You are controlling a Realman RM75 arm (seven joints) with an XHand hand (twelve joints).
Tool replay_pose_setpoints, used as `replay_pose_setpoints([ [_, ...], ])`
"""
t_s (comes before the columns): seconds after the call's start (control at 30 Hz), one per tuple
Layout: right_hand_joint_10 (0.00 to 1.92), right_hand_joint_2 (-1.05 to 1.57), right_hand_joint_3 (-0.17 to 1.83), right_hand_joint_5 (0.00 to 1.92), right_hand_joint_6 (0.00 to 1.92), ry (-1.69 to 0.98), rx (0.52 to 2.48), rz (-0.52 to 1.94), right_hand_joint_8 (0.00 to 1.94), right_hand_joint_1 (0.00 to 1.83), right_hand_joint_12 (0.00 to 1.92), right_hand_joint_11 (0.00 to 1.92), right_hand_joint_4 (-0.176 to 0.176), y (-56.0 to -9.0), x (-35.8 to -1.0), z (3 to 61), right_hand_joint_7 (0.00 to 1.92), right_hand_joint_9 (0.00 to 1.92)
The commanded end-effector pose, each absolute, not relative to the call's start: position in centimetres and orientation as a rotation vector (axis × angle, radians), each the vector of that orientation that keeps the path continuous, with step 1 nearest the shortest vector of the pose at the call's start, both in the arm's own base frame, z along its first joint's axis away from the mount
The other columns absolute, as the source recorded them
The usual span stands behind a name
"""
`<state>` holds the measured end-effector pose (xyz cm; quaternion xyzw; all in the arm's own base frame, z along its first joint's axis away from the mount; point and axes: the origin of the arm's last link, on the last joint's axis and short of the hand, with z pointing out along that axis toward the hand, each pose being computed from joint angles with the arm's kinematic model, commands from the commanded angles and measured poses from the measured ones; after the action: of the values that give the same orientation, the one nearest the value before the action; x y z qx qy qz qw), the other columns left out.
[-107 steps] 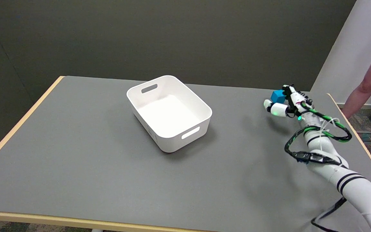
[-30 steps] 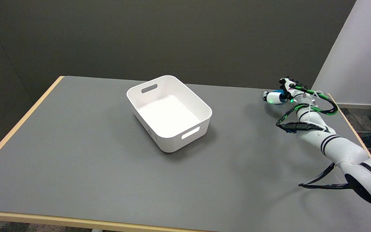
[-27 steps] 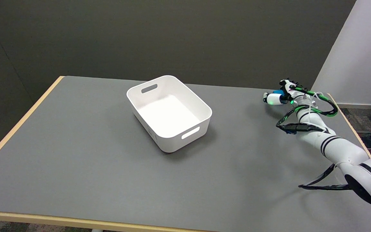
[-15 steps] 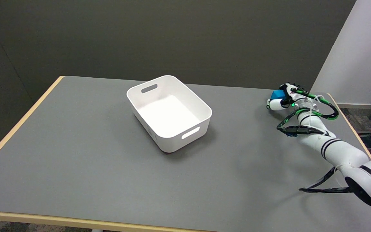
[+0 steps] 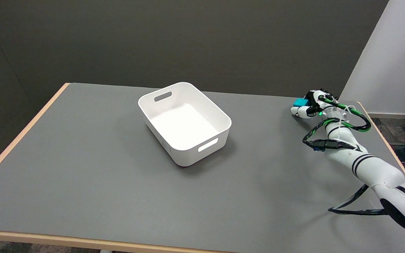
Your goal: Pick up blue wooden cube.
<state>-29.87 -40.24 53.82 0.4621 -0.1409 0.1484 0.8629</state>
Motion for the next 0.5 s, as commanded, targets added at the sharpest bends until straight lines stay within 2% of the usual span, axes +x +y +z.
replay_pose_setpoints([
  [0.03, 1.92, 1.31, 0.16, 0.6, 1.46, -0.355, 1.052, 0.692, 1.94, 1.1, 1.92, 0.0, -0.138, -38.7, -26.1, 51.5, 0.48, 0.34],
  [0.23, 1.92, 1.31, 0.19, 0.57, 1.5, -0.412, 1.217, 0.978, 1.94, 1.08, 1.92, 0.0, -0.107, -35.5, -21.8, 47.6, 0.49, 0.41],
  [0.27, 1.92, 1.31, 0.18, 0.56, 1.51, -0.421, 1.242, 1.004, 1.94, 1.08, 1.92, 0.0, -0.115, -35.1, -21.2, 46.9, 0.5, 0.43],
  [0.33, 1.92, 1.33, 0.15, 0.47, 1.56, -0.442, 1.323, 1.071, 1.94, 1.1, 1.92, 0.0, -0.166, -34.5, -19.4, 44.5, 0.58, 0.52],
  [0.4, 1.92, 1.29, 0.21, 0.49, 1.56, -0.471, 1.455, 1.08, 1.91, 1.11, 1.92, 0.0, -0.161, -33.2, -17.9, 41.0, 0.58, 0.59],
  [0.47, 1.92, 1.17, 0.43, 0.54, 1.7, -0.491, 1.57, 1.059, 1.76, 1.12, 1.92, 0.02, -0.176, -32.1, -17.0, 38.3, 0.58, 0.65],
  [0.5, 1.92, 1.16, 0.44, 0.54, 1.7, -0.508, 1.639, 1.053, 1.76, 1.12, 1.92, 0.03, -0.176, -31.5, -16.3, 36.5, 0.58, 0.66],
])
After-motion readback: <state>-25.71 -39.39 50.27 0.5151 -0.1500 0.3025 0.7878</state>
